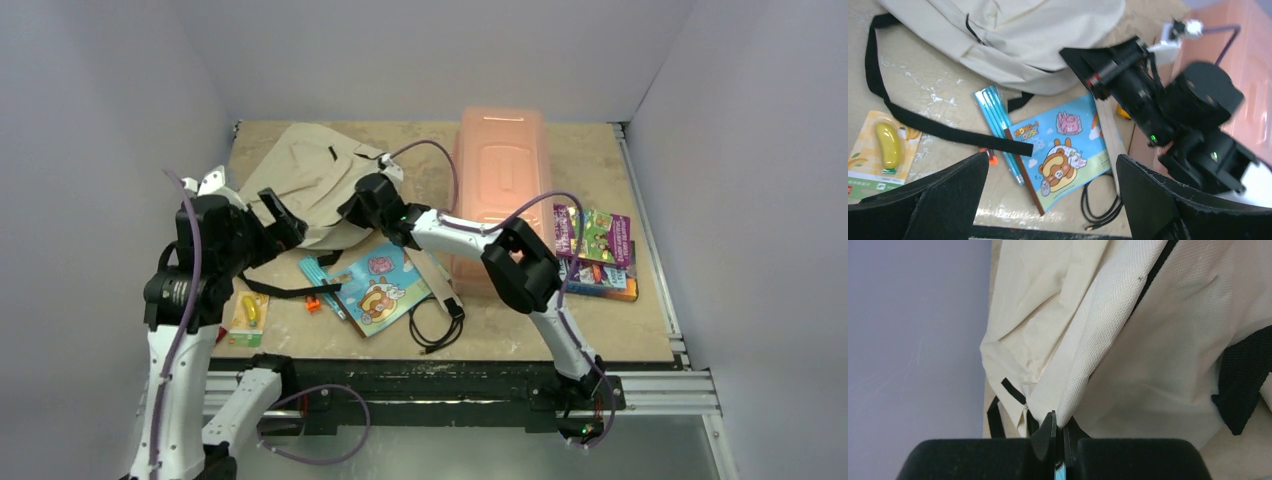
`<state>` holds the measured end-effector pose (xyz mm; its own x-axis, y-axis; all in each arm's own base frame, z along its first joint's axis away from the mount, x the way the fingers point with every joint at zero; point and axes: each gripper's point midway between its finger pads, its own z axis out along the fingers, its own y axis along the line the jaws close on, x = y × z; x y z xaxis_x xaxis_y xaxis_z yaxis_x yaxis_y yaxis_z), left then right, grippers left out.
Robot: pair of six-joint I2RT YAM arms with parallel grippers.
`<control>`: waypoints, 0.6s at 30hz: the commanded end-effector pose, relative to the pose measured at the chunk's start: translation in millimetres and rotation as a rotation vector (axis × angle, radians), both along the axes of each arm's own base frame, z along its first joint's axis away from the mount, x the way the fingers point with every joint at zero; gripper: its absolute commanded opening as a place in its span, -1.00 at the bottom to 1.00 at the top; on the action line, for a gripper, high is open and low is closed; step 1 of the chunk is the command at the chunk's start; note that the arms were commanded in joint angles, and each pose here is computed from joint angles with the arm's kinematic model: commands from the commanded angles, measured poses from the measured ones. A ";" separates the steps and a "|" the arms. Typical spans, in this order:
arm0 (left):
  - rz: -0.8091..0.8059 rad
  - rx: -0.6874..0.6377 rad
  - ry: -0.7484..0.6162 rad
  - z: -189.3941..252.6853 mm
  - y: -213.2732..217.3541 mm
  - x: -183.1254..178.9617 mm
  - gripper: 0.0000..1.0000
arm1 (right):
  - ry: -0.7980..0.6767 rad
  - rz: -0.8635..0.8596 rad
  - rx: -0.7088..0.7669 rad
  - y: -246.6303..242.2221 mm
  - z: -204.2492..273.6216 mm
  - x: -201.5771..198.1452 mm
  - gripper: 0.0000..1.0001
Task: Pack the student bag
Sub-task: Pick up the student bag at the center of the board.
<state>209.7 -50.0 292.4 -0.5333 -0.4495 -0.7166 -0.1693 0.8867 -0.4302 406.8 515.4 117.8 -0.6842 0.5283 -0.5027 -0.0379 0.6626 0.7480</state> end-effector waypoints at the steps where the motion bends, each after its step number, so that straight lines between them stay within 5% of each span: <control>1: 0.091 -0.158 -0.020 7.1 15.6 45.2 1.00 | -0.202 0.153 0.178 -11.3 113.6 -2.2 -1.00; 8: 0.258 -0.701 0.192 -86.7 66.0 119.8 0.88 | -0.248 0.242 0.223 -20.7 122.1 -2.7 -1.00; 18: 0.551 -0.811 0.375 -143.3 113.8 124.1 0.80 | -0.283 0.263 0.221 -23.0 128.7 -4.9 -1.00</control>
<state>326.6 47.3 134.9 -0.3514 -0.9359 0.0255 -0.7098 0.2485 -0.6590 401.7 493.3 185.9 -0.7204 0.4270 -0.5465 -0.2941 0.5255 0.7983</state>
